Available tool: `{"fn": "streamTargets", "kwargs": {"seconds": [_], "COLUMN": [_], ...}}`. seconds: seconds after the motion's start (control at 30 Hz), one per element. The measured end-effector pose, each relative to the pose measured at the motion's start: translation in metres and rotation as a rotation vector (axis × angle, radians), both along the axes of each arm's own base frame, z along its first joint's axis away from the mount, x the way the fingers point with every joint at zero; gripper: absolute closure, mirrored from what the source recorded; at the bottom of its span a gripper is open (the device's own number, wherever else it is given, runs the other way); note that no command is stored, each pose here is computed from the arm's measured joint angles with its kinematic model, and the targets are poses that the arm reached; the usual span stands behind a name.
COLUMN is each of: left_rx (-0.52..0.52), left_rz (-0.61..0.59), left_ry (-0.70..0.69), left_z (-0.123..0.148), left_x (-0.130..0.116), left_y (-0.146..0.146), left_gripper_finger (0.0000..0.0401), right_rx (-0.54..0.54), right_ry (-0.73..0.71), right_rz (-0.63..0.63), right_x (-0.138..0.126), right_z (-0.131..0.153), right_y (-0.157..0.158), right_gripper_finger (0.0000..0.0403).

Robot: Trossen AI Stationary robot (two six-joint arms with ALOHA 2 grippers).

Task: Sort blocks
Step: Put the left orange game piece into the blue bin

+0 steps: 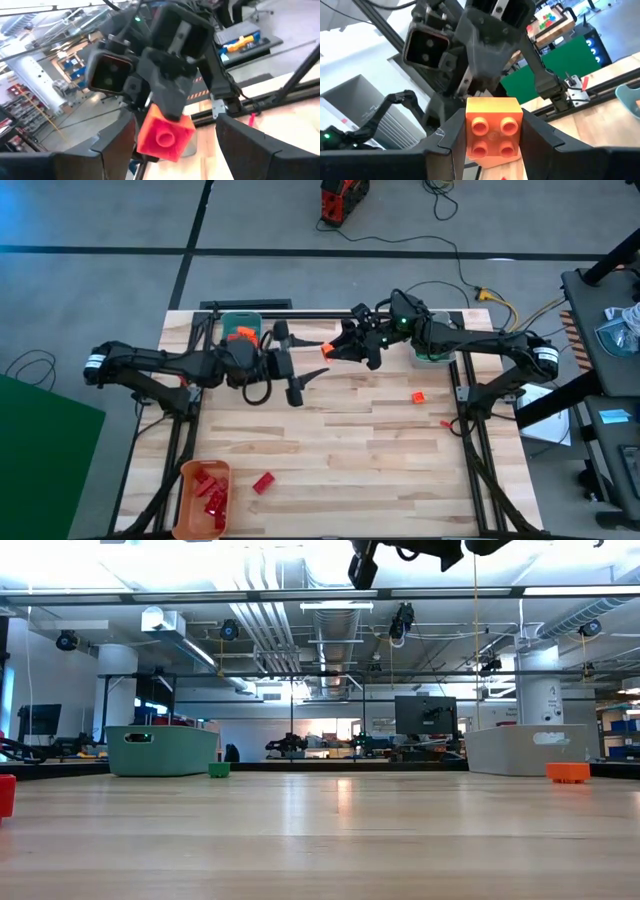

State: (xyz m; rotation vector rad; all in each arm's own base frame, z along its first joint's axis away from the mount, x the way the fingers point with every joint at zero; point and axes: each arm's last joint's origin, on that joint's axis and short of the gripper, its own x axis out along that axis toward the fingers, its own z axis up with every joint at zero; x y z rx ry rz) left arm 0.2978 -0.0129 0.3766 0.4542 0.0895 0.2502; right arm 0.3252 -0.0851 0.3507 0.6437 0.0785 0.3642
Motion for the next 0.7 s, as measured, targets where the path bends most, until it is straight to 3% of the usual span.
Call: {"fn": "streamTargets", "kwargs": {"seconds": [0.27, 0.47, 0.7], "left_rx": [0.079, 0.124, 0.132], "left_rz": [0.053, 0.095, 0.089], "left_ry": [0.054, 0.052, 0.151], "left_z": [-0.009, 0.006, 0.006], "left_x": [0.017, 0.020, 0.025], "left_y": [0.000, 0.001, 0.001], "left_gripper_finger": [0.0149, 0.0149, 0.0154], "right_rx": [0.089, 0.097, 0.090], "right_ry": [0.038, 0.038, 0.036], "right_rz": [-0.013, -0.015, -0.015], "right_x": [0.001, 0.001, 0.001], "right_z": [-0.002, -0.001, -0.001], "right_y": [-0.001, -0.001, -0.001], "right_gripper_finger": [0.0271, 0.0271, 0.0271]}}
